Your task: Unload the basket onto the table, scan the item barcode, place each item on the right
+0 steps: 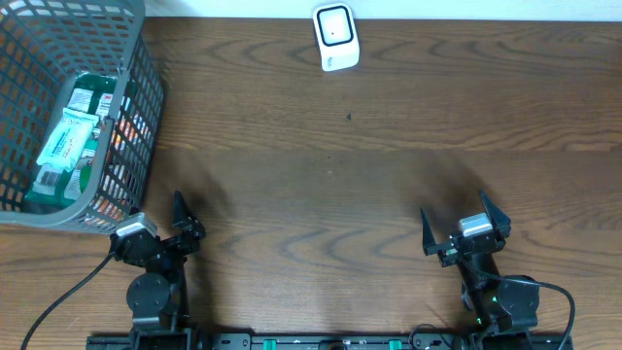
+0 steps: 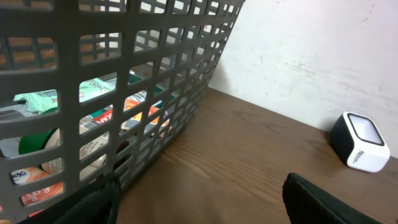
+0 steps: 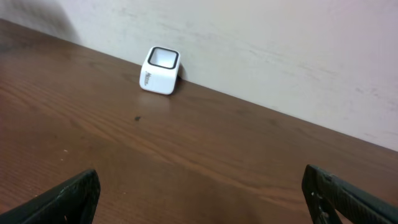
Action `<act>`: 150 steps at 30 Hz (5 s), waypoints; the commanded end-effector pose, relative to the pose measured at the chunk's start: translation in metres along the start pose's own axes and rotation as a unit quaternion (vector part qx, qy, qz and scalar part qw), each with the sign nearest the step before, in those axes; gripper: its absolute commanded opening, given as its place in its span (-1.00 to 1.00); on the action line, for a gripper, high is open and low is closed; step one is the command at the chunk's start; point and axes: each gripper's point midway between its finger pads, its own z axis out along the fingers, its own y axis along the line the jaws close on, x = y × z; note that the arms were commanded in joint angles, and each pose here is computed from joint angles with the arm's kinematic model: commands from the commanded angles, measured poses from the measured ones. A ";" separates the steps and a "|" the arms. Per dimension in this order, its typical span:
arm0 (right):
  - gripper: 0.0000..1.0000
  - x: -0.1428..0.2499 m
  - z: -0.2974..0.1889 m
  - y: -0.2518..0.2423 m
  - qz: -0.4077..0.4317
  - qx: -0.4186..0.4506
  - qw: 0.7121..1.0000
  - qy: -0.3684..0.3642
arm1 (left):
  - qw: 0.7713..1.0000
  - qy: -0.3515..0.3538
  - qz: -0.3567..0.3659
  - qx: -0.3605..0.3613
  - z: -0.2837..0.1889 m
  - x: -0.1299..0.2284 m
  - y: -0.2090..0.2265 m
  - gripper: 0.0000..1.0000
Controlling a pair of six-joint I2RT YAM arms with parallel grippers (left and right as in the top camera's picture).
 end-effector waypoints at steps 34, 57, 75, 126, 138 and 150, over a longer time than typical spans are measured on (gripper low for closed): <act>0.99 0.000 0.000 0.003 0.006 -0.005 1.000 0.000 | 0.999 0.031 0.016 -0.012 0.001 0.019 0.006 0.68; 0.99 0.000 0.000 0.003 0.006 -0.005 1.000 0.000 | 0.999 0.031 0.016 -0.012 0.001 0.019 0.006 0.68; 0.99 0.000 0.000 0.003 0.006 -0.005 1.000 0.000 | 0.999 0.030 0.013 -0.011 0.001 0.018 0.006 0.68; 0.98 0.000 0.000 0.003 0.006 -0.005 1.000 0.000 | 0.974 0.221 0.025 0.049 0.012 -0.300 -0.137 0.68; 0.99 0.000 0.000 0.003 0.006 -0.005 1.000 0.000 | 0.937 0.327 0.082 -0.091 0.091 -0.258 -0.067 0.68; 0.98 0.000 0.000 0.003 0.006 -0.005 1.000 0.000 | 0.871 0.338 -0.170 -0.313 0.097 -0.228 0.041 0.57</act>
